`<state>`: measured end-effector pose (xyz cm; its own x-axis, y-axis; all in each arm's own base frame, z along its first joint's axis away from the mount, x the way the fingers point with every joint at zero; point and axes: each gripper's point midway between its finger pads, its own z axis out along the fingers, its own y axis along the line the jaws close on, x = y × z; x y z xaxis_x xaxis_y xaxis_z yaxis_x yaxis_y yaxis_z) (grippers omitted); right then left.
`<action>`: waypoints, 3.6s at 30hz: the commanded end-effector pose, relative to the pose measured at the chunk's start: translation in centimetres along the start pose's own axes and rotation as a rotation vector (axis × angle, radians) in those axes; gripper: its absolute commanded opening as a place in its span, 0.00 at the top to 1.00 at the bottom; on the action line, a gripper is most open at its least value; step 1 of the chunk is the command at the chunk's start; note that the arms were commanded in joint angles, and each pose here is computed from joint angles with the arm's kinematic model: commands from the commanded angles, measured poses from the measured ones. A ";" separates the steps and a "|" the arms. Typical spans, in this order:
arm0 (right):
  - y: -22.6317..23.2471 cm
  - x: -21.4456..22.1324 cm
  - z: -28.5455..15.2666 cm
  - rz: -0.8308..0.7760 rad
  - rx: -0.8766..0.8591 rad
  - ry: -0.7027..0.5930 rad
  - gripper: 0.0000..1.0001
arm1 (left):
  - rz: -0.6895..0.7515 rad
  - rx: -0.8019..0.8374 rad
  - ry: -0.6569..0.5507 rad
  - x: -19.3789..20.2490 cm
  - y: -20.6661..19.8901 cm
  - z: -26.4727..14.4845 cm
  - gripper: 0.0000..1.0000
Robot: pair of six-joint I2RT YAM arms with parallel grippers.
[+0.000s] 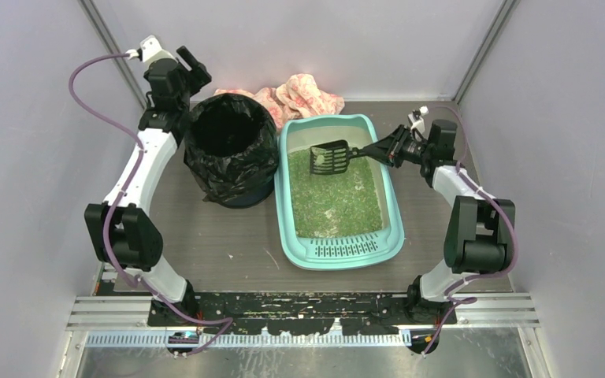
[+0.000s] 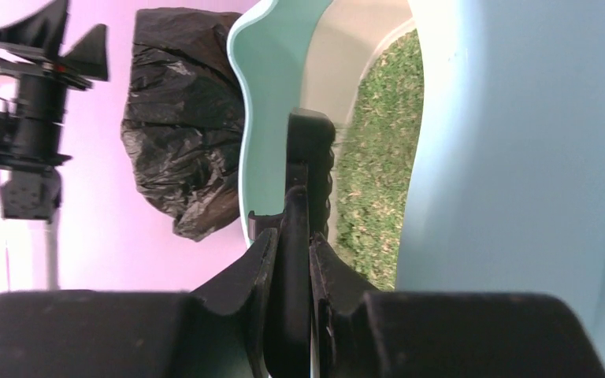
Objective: Clean the litter box
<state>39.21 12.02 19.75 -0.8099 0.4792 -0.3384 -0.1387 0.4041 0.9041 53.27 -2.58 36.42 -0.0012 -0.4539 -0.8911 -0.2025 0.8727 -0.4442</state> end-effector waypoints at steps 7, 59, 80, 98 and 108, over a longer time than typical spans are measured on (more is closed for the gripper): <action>5.4 -3.5 -1.5 0.022 -0.327 -0.153 0.99 | -0.051 0.045 -0.019 -2.8 -1.1 -3.2 0.26; 24.3 -3.8 15.6 -0.695 -0.127 0.019 0.99 | 0.431 -0.100 -0.007 -1.6 5.4 -4.9 0.13; 24.4 -1.6 14.0 -1.194 0.171 -0.013 0.99 | 0.269 -0.087 0.000 -0.4 5.6 -0.9 0.16; 30.2 -2.4 11.9 -1.344 0.152 -0.220 0.99 | 0.266 -0.086 0.022 1.2 6.2 -0.8 0.17; 32.9 1.9 11.1 -1.365 0.003 -0.146 0.99 | 0.243 -0.087 0.039 2.1 6.5 -0.5 0.17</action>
<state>43.08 34.85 40.69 -0.0784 -0.2753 -0.9582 -0.7380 0.6622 -0.1299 50.85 2.16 30.13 -0.1668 -0.2174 -0.9617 -0.2910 0.9428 -0.1627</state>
